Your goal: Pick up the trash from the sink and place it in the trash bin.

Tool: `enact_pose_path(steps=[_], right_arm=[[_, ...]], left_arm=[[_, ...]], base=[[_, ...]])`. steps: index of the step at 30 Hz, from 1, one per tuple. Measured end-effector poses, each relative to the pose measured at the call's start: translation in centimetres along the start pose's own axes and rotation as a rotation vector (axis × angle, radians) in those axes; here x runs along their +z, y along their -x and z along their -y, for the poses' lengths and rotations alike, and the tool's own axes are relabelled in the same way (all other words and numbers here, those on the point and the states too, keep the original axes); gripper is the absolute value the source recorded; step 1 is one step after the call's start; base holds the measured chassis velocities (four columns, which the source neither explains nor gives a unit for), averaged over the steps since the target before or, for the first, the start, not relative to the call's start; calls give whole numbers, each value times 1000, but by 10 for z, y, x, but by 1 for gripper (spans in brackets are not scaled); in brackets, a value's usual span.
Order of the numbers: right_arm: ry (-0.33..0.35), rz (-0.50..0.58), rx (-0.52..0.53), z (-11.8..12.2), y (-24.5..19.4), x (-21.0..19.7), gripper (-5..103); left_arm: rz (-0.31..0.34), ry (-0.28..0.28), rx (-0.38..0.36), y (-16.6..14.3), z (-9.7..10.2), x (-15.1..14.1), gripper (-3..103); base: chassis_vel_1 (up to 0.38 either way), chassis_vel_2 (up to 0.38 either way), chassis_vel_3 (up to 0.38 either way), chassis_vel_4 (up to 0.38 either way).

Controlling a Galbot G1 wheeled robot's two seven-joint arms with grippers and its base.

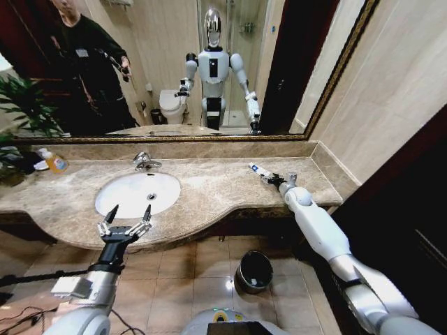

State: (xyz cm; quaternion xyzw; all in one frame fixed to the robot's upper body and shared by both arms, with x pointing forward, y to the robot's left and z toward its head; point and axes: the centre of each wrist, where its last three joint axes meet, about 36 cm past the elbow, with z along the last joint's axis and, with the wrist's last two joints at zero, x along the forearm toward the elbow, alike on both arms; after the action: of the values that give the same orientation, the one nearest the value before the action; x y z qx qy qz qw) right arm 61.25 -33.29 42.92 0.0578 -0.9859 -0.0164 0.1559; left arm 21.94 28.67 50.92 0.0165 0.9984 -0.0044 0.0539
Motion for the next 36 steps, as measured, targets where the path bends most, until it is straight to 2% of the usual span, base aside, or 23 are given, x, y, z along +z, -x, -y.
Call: enact_pose_path(steps=[2,5,6,8,11,12,13,15,16,18,27,30,32,36], right_arm=[[-1,0,0,-1,0,0,62],[-18,1,5,-6,-3,2,46],[-18,1,5,-6,-3,2,46],[-31,1,6,-9,-4,4,35],[-34,3,7,-11,-5,4,30],[-37,4,11,-13,-7,4,19],[-40,6,14,-14,-8,3,19],[-51,10,19,-15,-9,2,8],[-51,10,19,-15,-9,2,8],[-61,14,20,-17,-11,1,1],[-57,50,16,-26,-28,-4,0],[-33,100,6,-31,-64,-12,0],[-35,106,6,-30,-72,-12,0],[-66,124,24,-25,-116,-3,0]], left_arm=[[0,0,0,0,0,0,100],[0,0,0,0,0,0,100],[0,0,0,0,0,0,100],[0,0,0,0,0,0,100],[0,0,0,0,0,0,100],[0,0,0,0,0,0,100],[0,0,0,0,0,0,100],[0,0,0,0,0,0,100],[0,0,0,0,0,0,100],[0,0,0,0,0,0,100],[0,0,0,0,0,0,100],[0,0,0,0,0,0,100],[0,0,0,0,0,0,100],[0,0,0,0,0,0,100]], base=[[0,0,0,0],[0,0,0,0],[0,0,0,0],[0,0,0,0],[0,0,0,0],[0,0,0,0],[0,0,0,0],[0,0,0,0],[0,0,0,0],[0,0,0,0],[0,0,0,0],[0,0,0,0],[0,0,0,0],[0,0,0,0]])
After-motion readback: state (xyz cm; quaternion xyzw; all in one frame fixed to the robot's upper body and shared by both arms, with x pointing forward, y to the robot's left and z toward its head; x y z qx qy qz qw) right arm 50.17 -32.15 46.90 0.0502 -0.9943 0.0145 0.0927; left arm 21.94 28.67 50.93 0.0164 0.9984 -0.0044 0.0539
